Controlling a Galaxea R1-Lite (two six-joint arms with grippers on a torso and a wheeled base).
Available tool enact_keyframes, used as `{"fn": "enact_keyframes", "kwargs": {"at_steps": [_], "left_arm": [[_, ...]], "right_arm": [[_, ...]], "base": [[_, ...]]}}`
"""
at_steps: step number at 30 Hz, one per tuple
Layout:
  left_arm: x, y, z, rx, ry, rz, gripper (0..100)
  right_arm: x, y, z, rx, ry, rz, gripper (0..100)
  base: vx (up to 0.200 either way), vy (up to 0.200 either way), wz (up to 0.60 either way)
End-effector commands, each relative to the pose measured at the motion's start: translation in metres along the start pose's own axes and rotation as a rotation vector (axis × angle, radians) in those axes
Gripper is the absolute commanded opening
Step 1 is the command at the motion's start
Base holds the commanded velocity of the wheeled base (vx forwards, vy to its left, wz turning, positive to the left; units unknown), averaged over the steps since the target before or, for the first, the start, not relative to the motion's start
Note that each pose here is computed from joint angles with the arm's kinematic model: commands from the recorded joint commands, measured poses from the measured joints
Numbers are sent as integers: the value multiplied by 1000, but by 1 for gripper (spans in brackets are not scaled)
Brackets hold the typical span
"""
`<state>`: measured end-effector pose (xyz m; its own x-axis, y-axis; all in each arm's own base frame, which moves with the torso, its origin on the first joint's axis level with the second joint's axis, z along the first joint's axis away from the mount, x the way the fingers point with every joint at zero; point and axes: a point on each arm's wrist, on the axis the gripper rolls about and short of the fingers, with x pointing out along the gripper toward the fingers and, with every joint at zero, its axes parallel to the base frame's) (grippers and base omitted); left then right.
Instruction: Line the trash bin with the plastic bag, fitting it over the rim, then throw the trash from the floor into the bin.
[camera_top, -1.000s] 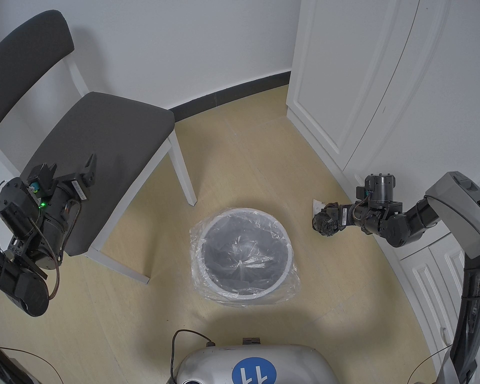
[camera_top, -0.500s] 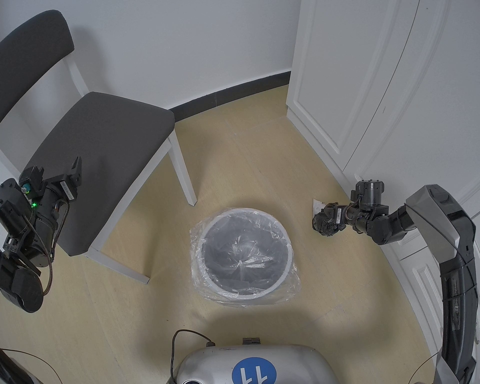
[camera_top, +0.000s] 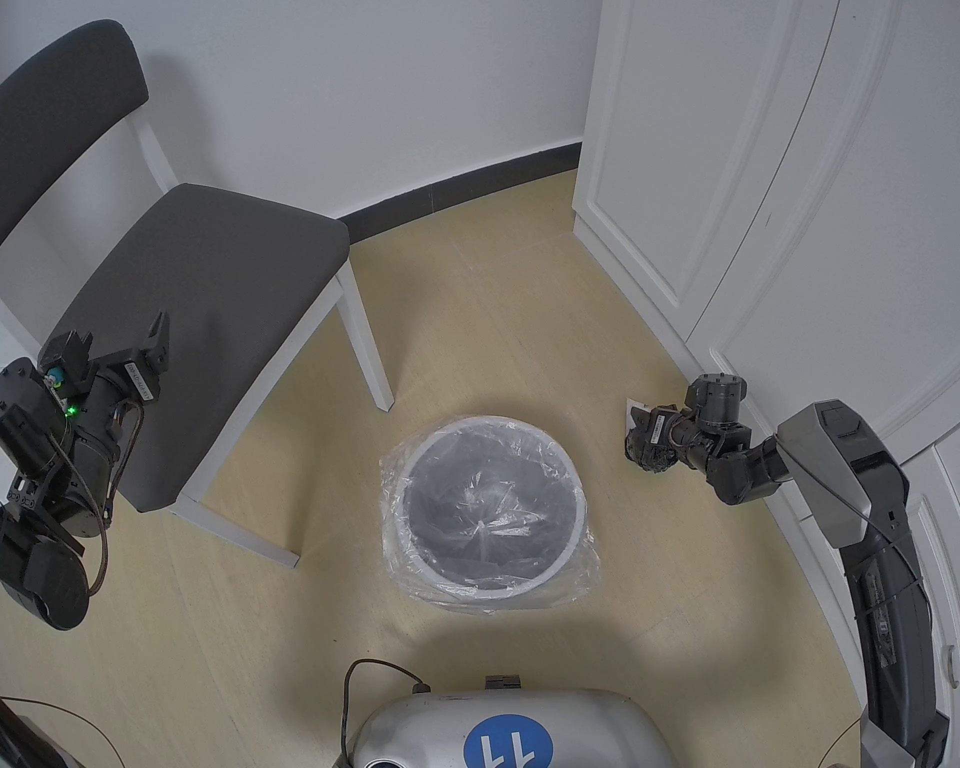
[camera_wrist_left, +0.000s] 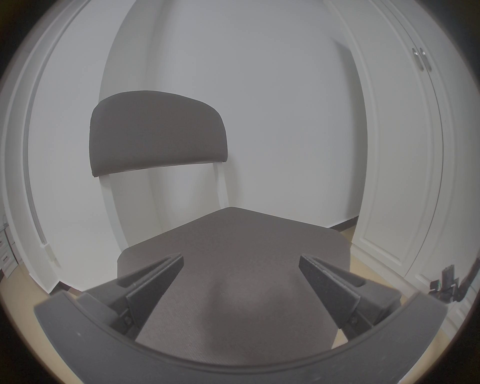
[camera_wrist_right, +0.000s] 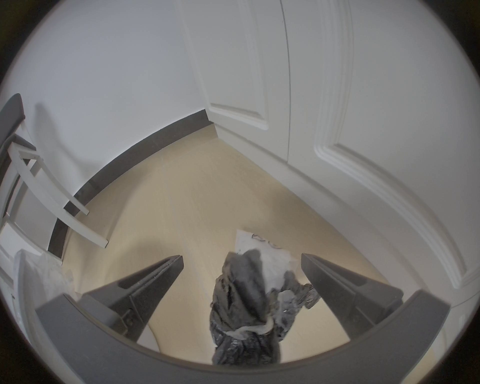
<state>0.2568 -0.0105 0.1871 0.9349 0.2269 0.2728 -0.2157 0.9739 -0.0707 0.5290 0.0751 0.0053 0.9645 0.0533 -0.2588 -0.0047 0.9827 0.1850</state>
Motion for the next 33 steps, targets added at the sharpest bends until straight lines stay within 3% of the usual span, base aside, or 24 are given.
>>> {"fn": "enact_keyframes", "kwargs": {"at_steps": [1,33], "left_arm": [[-1,-3,1,-4,-1,-12,100],[-8,-12,-3,15,20,-47,100]], "right_arm": [[8,-1,-20,-2,22,-2,100],[20,-2,-45,-2,38,-9,100]], "base": [[0,0,0],[0,0,0]]}}
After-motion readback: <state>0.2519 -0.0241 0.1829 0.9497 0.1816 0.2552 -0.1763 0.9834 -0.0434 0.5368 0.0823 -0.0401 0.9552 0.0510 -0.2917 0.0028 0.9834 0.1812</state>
